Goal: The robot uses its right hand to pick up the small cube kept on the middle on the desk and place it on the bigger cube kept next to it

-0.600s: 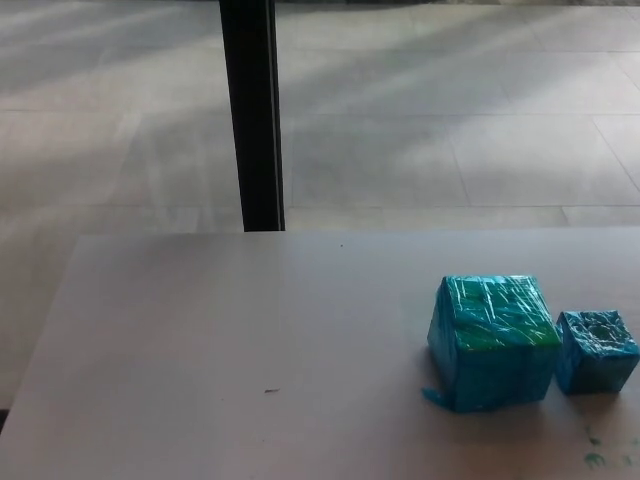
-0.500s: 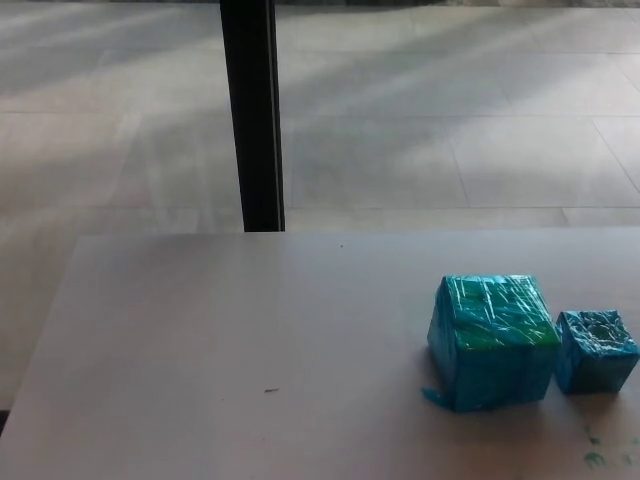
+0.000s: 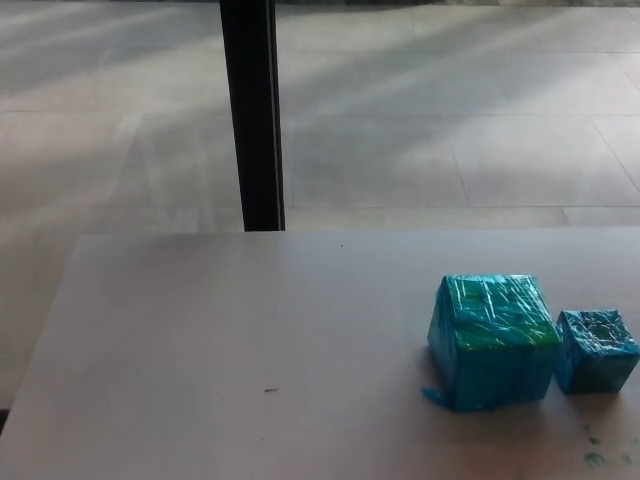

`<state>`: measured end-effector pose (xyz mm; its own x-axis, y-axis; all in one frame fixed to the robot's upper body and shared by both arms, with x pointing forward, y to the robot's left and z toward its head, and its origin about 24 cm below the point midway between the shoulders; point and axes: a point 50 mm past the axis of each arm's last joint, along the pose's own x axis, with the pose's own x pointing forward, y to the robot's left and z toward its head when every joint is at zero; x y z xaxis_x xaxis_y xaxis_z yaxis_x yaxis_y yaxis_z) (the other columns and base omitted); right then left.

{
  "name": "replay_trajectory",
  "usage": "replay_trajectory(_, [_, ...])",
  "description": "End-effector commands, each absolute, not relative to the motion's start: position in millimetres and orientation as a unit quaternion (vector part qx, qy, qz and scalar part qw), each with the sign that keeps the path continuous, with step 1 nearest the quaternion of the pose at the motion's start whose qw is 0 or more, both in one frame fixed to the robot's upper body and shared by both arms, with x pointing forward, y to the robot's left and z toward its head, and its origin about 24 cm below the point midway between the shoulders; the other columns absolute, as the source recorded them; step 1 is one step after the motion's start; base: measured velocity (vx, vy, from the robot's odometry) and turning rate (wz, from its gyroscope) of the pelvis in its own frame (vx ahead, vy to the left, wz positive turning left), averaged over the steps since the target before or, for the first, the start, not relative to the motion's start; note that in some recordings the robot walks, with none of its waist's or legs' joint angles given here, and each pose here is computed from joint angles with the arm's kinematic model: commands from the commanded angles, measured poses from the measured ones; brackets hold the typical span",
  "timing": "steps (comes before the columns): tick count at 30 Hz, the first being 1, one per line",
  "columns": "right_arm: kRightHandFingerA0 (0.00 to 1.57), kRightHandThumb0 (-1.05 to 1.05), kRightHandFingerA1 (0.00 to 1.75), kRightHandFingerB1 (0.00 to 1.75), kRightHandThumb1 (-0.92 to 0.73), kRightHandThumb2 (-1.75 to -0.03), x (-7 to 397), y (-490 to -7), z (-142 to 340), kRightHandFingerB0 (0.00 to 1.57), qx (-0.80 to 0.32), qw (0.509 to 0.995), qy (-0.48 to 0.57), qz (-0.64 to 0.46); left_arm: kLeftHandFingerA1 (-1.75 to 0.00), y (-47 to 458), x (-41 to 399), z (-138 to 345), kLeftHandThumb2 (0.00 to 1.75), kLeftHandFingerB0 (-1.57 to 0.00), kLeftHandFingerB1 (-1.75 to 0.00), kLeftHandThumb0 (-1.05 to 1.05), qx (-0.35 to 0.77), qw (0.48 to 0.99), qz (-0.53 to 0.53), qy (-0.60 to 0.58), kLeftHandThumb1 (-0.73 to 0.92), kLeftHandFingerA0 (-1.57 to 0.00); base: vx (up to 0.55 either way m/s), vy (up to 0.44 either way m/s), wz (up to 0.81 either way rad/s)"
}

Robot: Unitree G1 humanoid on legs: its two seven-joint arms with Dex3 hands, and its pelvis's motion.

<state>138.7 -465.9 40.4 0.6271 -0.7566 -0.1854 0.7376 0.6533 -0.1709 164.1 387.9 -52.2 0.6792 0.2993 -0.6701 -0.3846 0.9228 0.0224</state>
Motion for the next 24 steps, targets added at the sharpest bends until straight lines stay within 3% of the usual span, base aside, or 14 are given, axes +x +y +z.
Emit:
replay_trajectory(1, [0.3,-0.65,0.91,0.52,-0.8,-0.63,146,-484,74,0.22,-0.001,0.884,0.078,-0.461,-0.42,392,159,-52,0.78,-0.2,-0.35,-0.97,-0.066,0.911,0.194,0.359,0.73,-0.28,0.0,0.0,0.0])
replay_trajectory(2, [0.32,-0.64,0.87,0.51,-0.8,-0.63,150,-486,81,0.23,0.005,0.88,0.07,-0.47,-0.38,392,159,-52,0.66,-0.22,-0.31,-0.9,-0.068,0.911,0.193,0.358,0.85,-0.29,0.0,0.0,0.0])
replay_trajectory(4, [0.32,-0.65,0.81,0.5,-0.78,-0.63,158,-488,97,0.24,0.01,0.883,0.036,-0.468,-0.48,392,159,-52,1.03,-0.15,-0.43,-0.89,-0.069,0.91,0.194,0.358,0.66,-0.22,0.0,0.0,0.0])
replay_trajectory(6, [0.43,-0.73,0.85,0.53,-0.74,-0.62,167,-488,112,0.32,0.005,0.886,0.009,-0.463,-0.42,392,158,-53,0.77,-0.2,-0.35,-0.97,-0.071,0.91,0.197,0.359,0.73,-0.28,0.0,0.0,0.0])
replay_trajectory(7, [0.49,-0.69,0.81,0.58,-0.57,-0.98,177,-486,128,0.31,0.005,0.889,-0.017,-0.457,-0.39,392,157,-53,0.66,-0.23,-0.31,-0.91,-0.062,0.91,0.195,0.362,0.84,-0.3,0.0,0.0,0.0])
replay_trajectory(9, [0.43,-0.74,0.76,0.56,-0.62,-1.0,188,-480,146,0.27,-0.018,0.899,-0.035,-0.435,-0.43,392,156,-53,0.77,-0.21,-0.36,-0.98,-0.065,0.909,0.196,0.361,0.72,-0.29,0.0,0.0,0.0])
replay_trajectory(11, [0.38,-0.76,0.74,0.5,-0.74,-0.62,197,-474,159,0.33,-0.027,0.905,-0.05,-0.422,-0.4,393,155,-53,0.67,-0.22,-0.32,-0.92,-0.07,0.909,0.197,0.361,0.84,-0.3,0.0,0.0,0.0])
replay_trajectory(13, [0.35,-0.78,0.67,0.49,-0.73,-0.62,214,-462,181,0.33,-0.053,0.917,-0.079,-0.387,-0.4,393,154,-53,0.66,-0.23,-0.31,-0.91,-0.067,0.907,0.198,0.365,0.84,-0.3,0.0,0.0,0.0])
replay_trajectory(14, [0.31,-0.78,0.64,0.55,-0.57,-0.95,225,-450,193,0.29,-0.084,0.925,-0.097,-0.357,-0.42,393,154,-53,0.77,-0.2,-0.35,-0.98,-0.066,0.907,0.198,0.365,0.72,-0.28,0.0,0.0,0.0])
replay_trajectory(19, [0.31,-0.58,0.44,0.29,-0.76,-0.63,246,-419,211,0.27,-0.14,0.938,-0.122,-0.294,-0.43,393,154,-53,0.79,-0.2,-0.36,-0.98,-0.062,0.908,0.195,0.366,0.72,-0.28,0.0,0.0,0.0])
replay_trajectory(20, [0.09,-0.27,0.53,0.5,-0.61,-1.11,256,-405,217,0.06,-0.164,0.947,-0.117,-0.252,-0.39,393,153,-53,0.66,-0.22,-0.32,-0.91,-0.064,0.908,0.194,0.366,0.84,-0.29,0.0,0.0,0.0])
replay_trajectory(21, [0.03,-0.3,0.52,0.47,-0.66,-1.14,262,-396,220,0.0,-0.167,0.954,-0.123,-0.215,-0.49,393,153,-53,1.02,-0.16,-0.43,-0.9,-0.072,0.908,0.196,0.364,0.65,-0.22,0.0,0.0,0.0])
replay_trajectory(23, [0.04,-0.32,0.52,0.48,-0.62,-1.12,272,-382,224,0.0,-0.178,0.959,-0.125,-0.179,-0.39,393,153,-53,0.66,-0.22,-0.31,-0.91,-0.065,0.908,0.195,0.366,0.84,-0.28,0.0,0.0,0.0])
replay_trajectory(24, [0.04,-0.34,0.52,0.48,-0.58,-1.1,278,-377,225,0.0,-0.189,0.961,-0.116,-0.165,-0.49,394,153,-53,1.05,-0.14,-0.42,-0.91,-0.055,0.908,0.193,0.368,0.67,-0.23,0.0,0.0,0.0])
